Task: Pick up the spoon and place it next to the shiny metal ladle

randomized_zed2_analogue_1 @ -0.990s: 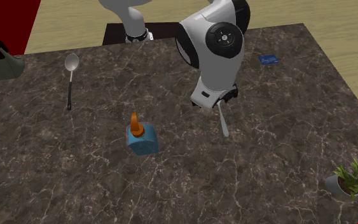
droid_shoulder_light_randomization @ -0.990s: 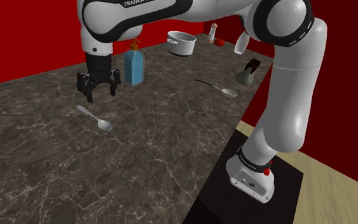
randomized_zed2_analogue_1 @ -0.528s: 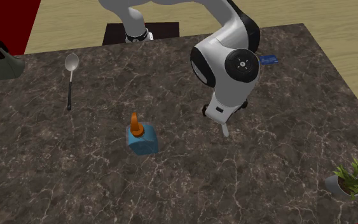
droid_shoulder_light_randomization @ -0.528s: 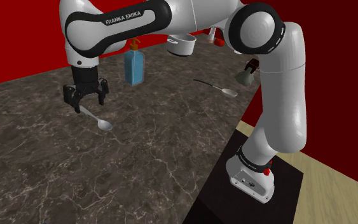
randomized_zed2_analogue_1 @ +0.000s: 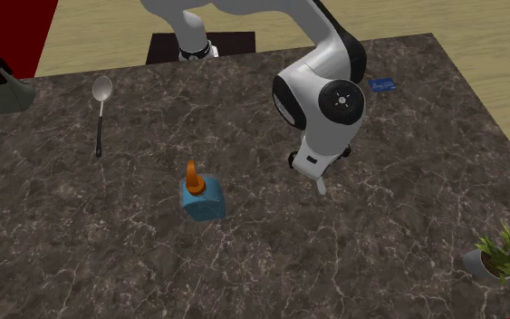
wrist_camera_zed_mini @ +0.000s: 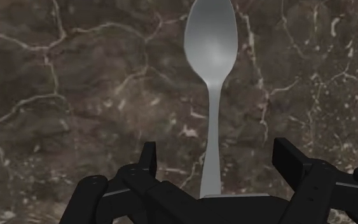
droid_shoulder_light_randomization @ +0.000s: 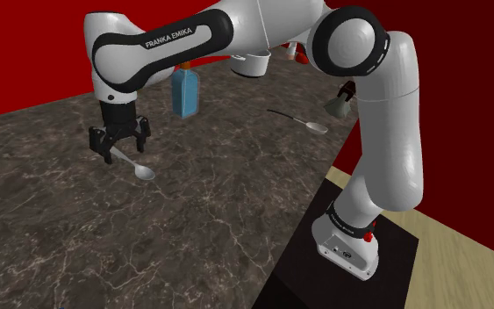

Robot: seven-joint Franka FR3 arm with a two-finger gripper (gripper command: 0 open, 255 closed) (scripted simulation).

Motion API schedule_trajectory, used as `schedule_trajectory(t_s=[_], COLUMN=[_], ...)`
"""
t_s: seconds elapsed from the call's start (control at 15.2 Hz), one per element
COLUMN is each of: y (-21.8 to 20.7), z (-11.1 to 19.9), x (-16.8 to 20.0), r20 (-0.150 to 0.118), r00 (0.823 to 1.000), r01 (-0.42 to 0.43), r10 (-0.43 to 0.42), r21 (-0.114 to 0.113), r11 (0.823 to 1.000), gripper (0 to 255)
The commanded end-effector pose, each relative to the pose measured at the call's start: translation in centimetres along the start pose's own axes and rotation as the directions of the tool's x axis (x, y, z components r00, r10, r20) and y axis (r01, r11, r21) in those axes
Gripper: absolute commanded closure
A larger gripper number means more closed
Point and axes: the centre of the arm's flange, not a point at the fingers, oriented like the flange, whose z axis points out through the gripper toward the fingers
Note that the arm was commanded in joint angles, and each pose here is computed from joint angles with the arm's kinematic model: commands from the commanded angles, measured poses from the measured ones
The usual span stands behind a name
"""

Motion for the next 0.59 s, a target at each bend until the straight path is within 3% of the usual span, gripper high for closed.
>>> schedule_trajectory(t_s=[0.0, 0.13, 0.2, 0.53], y=[0.00, 0.00, 0.00, 0.01], z=[0.03, 0.03, 0.03, 0.07], x=[-0.01, -0.01, -0.01, 0.04], r20=[0.000, 0.000, 0.000, 0.000], r00=[1.000, 1.000, 1.000, 1.000], r01=[0.000, 0.000, 0.000, 0.000], r10=[0.000, 0.000, 0.000, 0.000], r21=[0.000, 0.000, 0.000, 0.000], r11=[1.000, 1.000, 1.000, 1.000], gripper=[0, 0, 255, 255])
